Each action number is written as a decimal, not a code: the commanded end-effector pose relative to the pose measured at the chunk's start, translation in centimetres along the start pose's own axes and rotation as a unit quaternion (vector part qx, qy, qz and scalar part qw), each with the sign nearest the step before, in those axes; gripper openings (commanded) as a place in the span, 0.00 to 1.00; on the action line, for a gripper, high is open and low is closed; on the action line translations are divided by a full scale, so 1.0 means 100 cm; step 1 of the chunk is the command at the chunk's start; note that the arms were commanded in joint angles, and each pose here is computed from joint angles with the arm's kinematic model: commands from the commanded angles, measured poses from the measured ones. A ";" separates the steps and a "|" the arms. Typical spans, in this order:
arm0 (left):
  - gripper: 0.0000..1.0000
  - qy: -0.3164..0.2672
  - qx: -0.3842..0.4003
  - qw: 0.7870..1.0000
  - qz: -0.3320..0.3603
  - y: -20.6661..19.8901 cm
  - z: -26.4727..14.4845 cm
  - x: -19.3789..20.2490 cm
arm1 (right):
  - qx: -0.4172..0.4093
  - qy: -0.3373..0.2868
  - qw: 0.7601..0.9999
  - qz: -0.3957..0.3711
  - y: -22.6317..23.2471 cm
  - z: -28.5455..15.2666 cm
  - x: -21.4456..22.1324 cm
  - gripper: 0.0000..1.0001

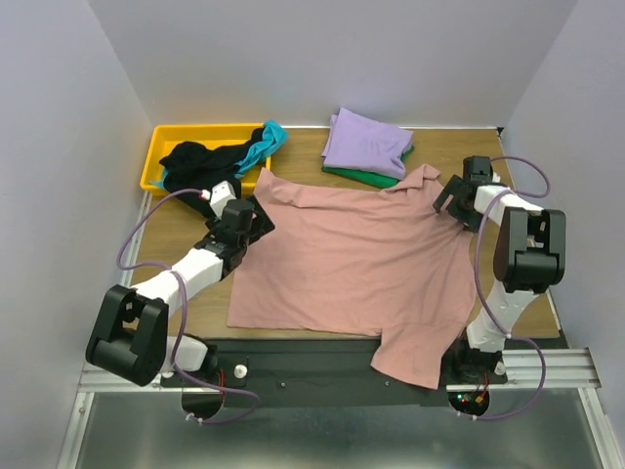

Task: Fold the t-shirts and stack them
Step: Flatten the tshirt out

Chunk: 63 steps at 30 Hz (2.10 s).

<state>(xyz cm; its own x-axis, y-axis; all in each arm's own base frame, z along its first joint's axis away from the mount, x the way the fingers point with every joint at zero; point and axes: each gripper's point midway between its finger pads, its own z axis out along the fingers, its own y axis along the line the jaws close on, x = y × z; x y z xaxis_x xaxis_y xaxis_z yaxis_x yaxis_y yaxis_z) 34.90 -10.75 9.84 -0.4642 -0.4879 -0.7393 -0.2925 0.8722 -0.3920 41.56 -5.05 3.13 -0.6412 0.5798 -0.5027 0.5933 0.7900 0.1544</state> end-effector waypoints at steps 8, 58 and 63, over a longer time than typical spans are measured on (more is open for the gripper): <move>0.98 -0.012 -0.009 1.000 -0.007 -0.019 0.027 -0.014 | -0.018 -0.017 0.997 -0.073 0.024 0.048 -0.044 1.00; 0.98 0.380 -0.103 0.919 0.035 0.058 -0.170 0.194 | -0.068 -0.136 0.983 0.104 -0.035 -0.139 0.006 1.00; 0.98 0.373 -0.169 0.909 0.079 0.071 -0.179 0.190 | -0.069 -0.130 0.984 0.099 -0.035 -0.137 0.010 1.00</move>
<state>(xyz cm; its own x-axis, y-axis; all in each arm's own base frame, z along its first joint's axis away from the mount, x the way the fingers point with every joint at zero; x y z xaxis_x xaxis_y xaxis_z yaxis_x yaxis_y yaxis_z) 10.37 -16.78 2.34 -0.9213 -0.3615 -0.1431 -0.3343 0.9245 -0.1831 31.79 -4.37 12.86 -0.3798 0.6766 -0.6309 0.6315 0.6879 0.3577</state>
